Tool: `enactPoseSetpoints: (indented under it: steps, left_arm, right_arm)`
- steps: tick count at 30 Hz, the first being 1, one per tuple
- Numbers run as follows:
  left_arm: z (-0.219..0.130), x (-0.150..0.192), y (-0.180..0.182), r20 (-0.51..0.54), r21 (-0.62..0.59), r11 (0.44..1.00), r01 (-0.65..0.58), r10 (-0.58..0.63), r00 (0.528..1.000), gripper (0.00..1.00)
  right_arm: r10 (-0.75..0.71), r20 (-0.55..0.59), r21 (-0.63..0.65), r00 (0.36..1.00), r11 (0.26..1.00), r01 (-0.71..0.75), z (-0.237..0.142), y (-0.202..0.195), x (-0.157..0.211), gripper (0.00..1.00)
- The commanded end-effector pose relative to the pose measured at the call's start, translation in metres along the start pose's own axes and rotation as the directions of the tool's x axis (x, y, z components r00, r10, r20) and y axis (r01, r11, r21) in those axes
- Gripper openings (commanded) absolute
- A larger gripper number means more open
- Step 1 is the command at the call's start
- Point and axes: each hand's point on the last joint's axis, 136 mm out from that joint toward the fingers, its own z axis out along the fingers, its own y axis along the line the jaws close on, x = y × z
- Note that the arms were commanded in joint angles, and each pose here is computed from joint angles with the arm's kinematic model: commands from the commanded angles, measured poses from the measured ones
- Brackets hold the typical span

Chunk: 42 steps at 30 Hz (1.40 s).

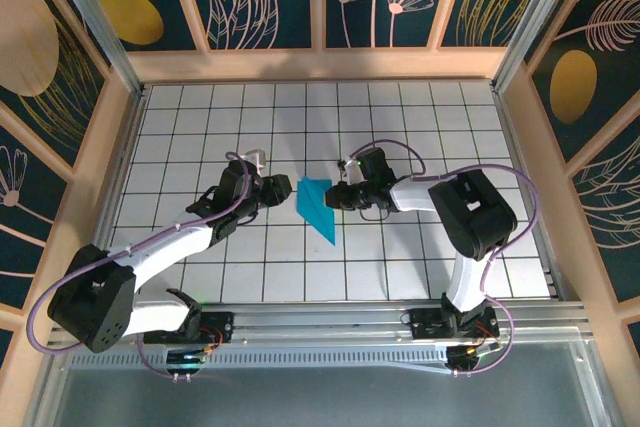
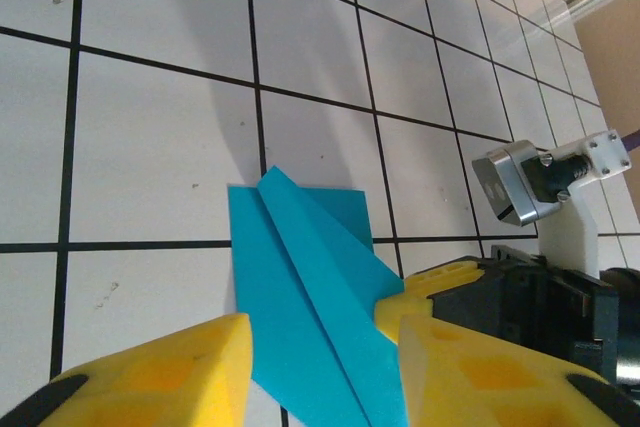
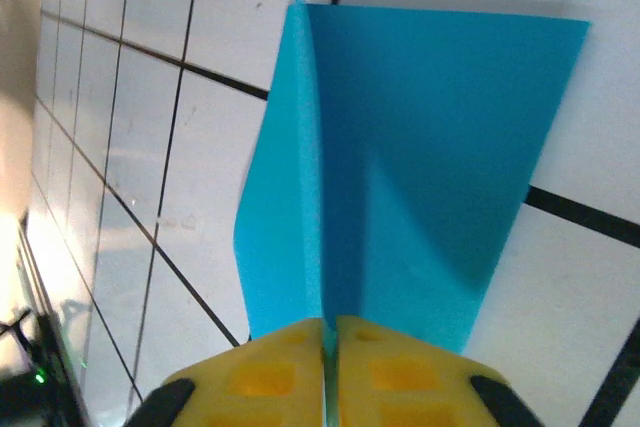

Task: Fold a paper plane with a square sheet of paper (fold left side to right side)
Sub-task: Turn over the paper at the center of the table.

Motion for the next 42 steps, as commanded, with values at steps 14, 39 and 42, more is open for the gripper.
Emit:
enactPoseSetpoints:
  steps: [14,39,42]
  left_arm:
    - [-0.097,-0.066,-0.147,0.149,0.651,0.758,-0.054,-0.058,0.987,0.63]
    - [-0.087,-0.056,-0.185,0.081,0.738,0.667,-0.104,0.065,0.995,0.20]
    - [-0.086,-0.057,-0.182,0.088,0.725,0.681,-0.107,0.063,0.994,0.12]
  right_arm:
    - [-0.250,0.471,-0.295,0.846,0.859,0.418,-0.172,0.143,-0.055,0.00]
    - [-0.205,0.424,-0.490,0.882,0.767,0.414,-0.181,0.196,-0.038,0.00]
    - [-0.200,0.423,-0.468,0.884,0.787,0.402,-0.180,0.193,-0.042,0.00]
